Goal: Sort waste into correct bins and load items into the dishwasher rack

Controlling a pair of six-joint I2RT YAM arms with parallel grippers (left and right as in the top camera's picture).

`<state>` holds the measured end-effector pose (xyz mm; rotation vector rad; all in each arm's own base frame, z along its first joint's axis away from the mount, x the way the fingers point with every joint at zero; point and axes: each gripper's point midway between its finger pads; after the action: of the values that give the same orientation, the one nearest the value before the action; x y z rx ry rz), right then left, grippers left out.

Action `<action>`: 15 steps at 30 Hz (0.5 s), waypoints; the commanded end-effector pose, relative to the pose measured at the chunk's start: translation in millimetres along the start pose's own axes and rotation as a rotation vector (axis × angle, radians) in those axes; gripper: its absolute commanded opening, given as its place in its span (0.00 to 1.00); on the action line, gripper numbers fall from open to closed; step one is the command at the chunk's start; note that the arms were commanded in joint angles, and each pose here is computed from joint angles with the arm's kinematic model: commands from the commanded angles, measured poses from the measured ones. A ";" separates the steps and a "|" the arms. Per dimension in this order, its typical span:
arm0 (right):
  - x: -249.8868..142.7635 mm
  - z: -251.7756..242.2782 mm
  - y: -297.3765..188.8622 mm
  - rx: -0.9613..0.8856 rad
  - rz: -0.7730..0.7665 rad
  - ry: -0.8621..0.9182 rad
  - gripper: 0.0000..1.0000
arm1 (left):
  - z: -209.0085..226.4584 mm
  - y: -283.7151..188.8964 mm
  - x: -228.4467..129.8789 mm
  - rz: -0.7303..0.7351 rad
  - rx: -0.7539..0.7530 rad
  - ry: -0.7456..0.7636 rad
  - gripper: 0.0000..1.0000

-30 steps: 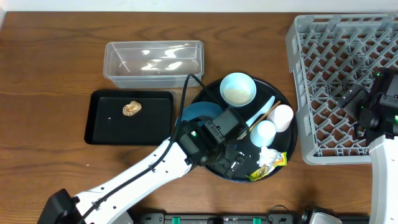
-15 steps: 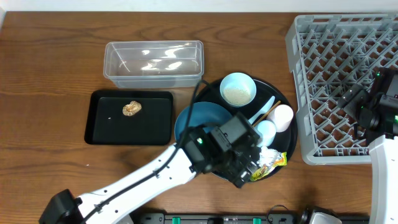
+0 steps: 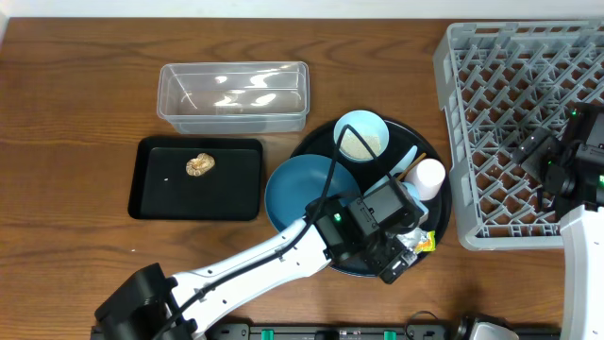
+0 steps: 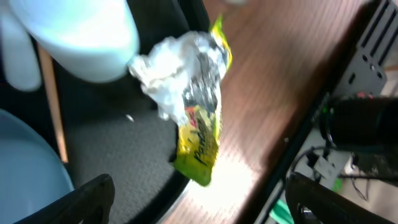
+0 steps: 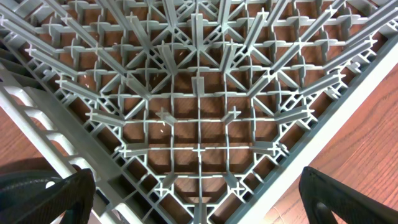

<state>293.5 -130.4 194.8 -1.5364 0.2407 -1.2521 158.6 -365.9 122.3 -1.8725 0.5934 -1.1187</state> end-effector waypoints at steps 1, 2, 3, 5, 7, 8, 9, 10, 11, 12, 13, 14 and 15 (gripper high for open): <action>6.5 0.1 -3.5 0.002 -0.016 0.002 0.99 | 10.1 1.0 3.3 -0.017 0.058 0.025 0.89; 6.5 0.2 -3.5 0.003 -0.015 0.002 0.99 | 10.1 2.1 5.6 -0.026 0.057 0.026 0.89; 6.4 0.1 -3.4 0.002 -0.015 0.002 0.99 | 10.2 2.8 7.2 -0.031 0.057 0.027 0.89; 6.5 0.1 -3.5 0.002 -0.016 0.002 0.99 | 10.8 6.4 9.8 -0.039 0.056 0.029 0.89; 6.3 0.1 -3.4 0.002 -0.015 0.002 0.99 | 10.6 10.7 10.6 -0.039 0.051 0.030 0.89; 6.3 0.1 -3.4 0.002 -0.015 0.002 0.99 | 10.7 13.6 9.8 -0.034 0.051 0.029 0.89; 6.3 0.1 -3.4 0.002 -0.015 0.002 0.99 | 10.2 16.2 9.6 -0.032 0.050 0.031 0.89; 6.5 0.1 -3.5 0.002 -0.016 0.002 0.99 | 9.4 19.2 8.9 -0.027 0.048 0.034 0.89; 6.5 0.2 -3.5 0.003 -0.015 0.002 0.99 | 8.8 22.1 8.4 -0.023 0.047 0.036 0.89; 6.5 0.1 -3.5 0.002 -0.016 0.002 0.99 | 8.1 24.5 7.8 -0.020 0.046 0.038 0.89; 6.5 0.1 -3.5 0.002 -0.016 0.002 0.99 | 8.1 26.8 7.5 -0.017 0.046 0.039 0.89; 6.4 0.1 -3.4 0.002 -0.015 0.002 0.99 | 8.2 28.3 8.1 -0.019 0.045 0.040 0.89; 6.4 0.1 -3.4 0.002 -0.015 0.002 0.99 | 8.5 29.5 8.5 -0.020 0.045 0.040 0.89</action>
<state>293.5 -130.4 194.8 -1.5364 0.2407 -1.2521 171.3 -384.1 105.4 -1.8503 0.5528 -1.1589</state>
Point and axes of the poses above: each gripper's point midway between its finger pads, its own y axis out along the fingers, its own z axis along the line the jaws close on, x = y × z, and after that the axes turned 10 degrees about y, right-handed
